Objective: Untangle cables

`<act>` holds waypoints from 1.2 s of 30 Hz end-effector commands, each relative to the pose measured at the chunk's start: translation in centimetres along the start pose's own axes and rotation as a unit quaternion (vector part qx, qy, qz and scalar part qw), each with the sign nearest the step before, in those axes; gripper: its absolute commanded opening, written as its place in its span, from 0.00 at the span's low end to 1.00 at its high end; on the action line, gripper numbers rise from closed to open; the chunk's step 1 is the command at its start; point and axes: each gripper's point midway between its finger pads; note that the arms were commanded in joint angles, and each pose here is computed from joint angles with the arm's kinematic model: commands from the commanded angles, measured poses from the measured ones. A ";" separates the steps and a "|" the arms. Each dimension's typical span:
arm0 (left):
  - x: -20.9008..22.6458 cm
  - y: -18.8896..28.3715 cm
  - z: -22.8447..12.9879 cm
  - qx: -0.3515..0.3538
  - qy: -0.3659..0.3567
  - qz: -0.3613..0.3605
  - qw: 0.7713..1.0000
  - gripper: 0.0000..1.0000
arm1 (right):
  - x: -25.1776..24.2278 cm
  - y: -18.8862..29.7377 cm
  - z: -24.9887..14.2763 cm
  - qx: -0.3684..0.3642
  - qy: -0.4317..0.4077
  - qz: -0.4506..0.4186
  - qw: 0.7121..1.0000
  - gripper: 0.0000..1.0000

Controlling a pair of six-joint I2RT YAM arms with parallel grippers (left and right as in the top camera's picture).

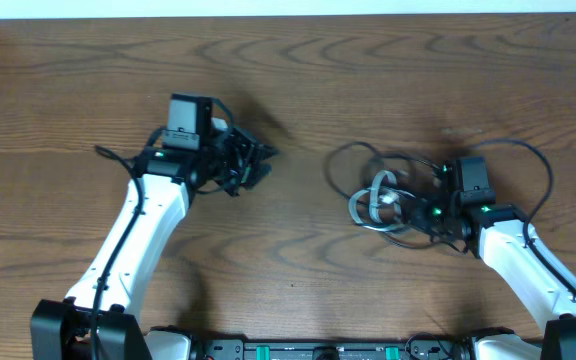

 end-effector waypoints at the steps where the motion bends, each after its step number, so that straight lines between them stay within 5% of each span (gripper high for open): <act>1: -0.9 -0.4 -1.8 0.020 -0.086 -0.005 0.996 0.57 | 6.6 1.0 -2.7 0.063 0.139 0.172 0.973 0.01; 6: -1.0 -1.1 -3.1 0.034 -0.126 0.002 0.991 0.62 | 9.2 1.1 -2.3 0.030 0.193 0.205 0.959 0.01; 11: 0.7 -1.7 -5.1 0.066 -0.113 0.039 0.991 0.62 | 8.8 0.2 -1.5 0.006 0.155 0.159 0.975 0.01; 19: 6.0 -2.1 -10.0 0.112 0.011 0.177 0.978 0.62 | 6.9 -0.7 0.1 -0.054 0.124 0.070 0.988 0.01; 25: 7.3 -3.2 -10.7 0.041 0.068 0.234 0.969 0.62 | 6.8 -0.8 0.0 -0.051 0.124 0.068 0.989 0.01; 29: 7.8 -3.8 -11.1 0.006 0.130 0.251 0.959 0.62 | 6.4 -0.8 -0.4 -0.043 0.121 0.061 0.990 0.01; 36: 5.6 -8.5 -11.5 0.029 0.111 0.200 0.973 0.62 | 6.2 -0.9 -0.5 -0.039 0.120 0.058 0.990 0.01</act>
Point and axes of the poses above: each gripper's point midway between its finger pads, its own y axis back along the fingers, its own x axis along the line the jaws close on, z = x × y, and after that the axes turned 7 degrees about -y, right-handed
